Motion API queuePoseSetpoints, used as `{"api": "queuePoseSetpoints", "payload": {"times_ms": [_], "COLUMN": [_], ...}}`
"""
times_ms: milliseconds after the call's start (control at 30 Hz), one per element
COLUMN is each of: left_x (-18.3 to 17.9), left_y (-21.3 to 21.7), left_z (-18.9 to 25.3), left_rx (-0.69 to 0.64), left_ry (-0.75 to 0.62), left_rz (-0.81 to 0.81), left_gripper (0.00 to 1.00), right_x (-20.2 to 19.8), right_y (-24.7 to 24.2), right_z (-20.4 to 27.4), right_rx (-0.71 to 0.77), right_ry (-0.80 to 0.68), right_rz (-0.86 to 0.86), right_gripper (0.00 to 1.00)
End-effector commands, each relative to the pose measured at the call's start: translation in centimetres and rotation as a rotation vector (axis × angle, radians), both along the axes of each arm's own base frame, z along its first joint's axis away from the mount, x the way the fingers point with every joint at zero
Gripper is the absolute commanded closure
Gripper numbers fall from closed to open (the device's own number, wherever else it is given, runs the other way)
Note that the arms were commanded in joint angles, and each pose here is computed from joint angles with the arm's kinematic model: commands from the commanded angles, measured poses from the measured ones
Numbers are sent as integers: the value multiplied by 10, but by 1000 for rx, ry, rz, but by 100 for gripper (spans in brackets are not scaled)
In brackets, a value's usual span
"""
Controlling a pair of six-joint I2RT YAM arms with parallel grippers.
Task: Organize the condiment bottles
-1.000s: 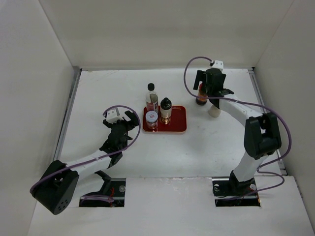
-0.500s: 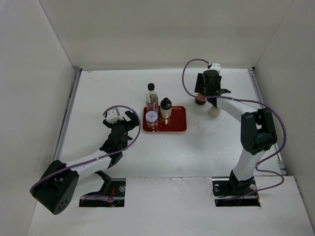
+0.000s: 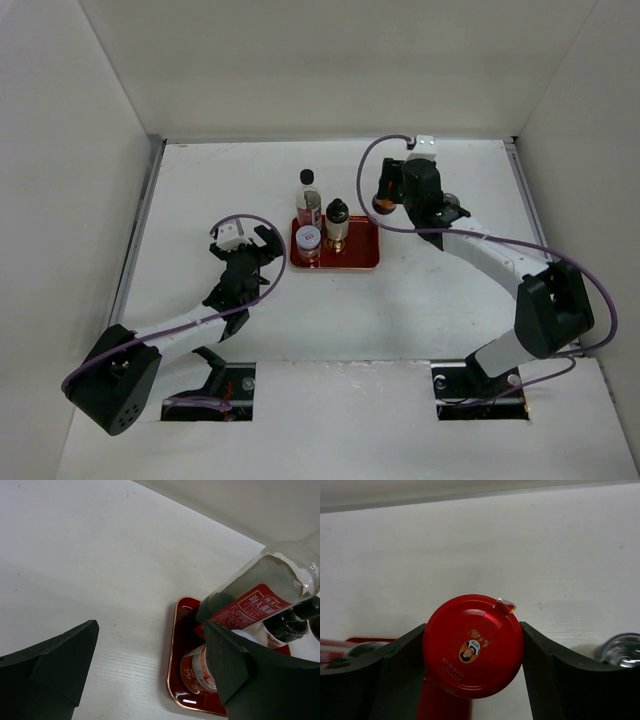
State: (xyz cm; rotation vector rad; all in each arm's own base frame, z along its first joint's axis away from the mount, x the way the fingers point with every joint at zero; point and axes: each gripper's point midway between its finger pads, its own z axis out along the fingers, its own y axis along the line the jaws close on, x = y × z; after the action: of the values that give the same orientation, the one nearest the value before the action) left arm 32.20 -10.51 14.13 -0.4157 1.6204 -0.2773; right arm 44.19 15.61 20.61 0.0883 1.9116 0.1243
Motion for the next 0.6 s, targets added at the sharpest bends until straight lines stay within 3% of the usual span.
{"api": "queuePoseSetpoints", "payload": {"times_ms": [0, 200, 567], "left_x": [5, 4, 4], "left_y": [-8, -7, -6], "left_z": [24, 26, 26], "left_rx": [-60, -65, -66], "left_ry": [-69, -75, -77], "left_rz": [-14, -12, -11], "left_gripper": [13, 13, 13], "right_x": [1, -5, -6], "right_y": [39, 78, 84], "right_z": [62, 43, 1], "right_rx": [147, 160, 109], "right_ry": [-211, -180, -100], "right_rz": [65, 149, 145], "right_gripper": [39, 39, 38]}}
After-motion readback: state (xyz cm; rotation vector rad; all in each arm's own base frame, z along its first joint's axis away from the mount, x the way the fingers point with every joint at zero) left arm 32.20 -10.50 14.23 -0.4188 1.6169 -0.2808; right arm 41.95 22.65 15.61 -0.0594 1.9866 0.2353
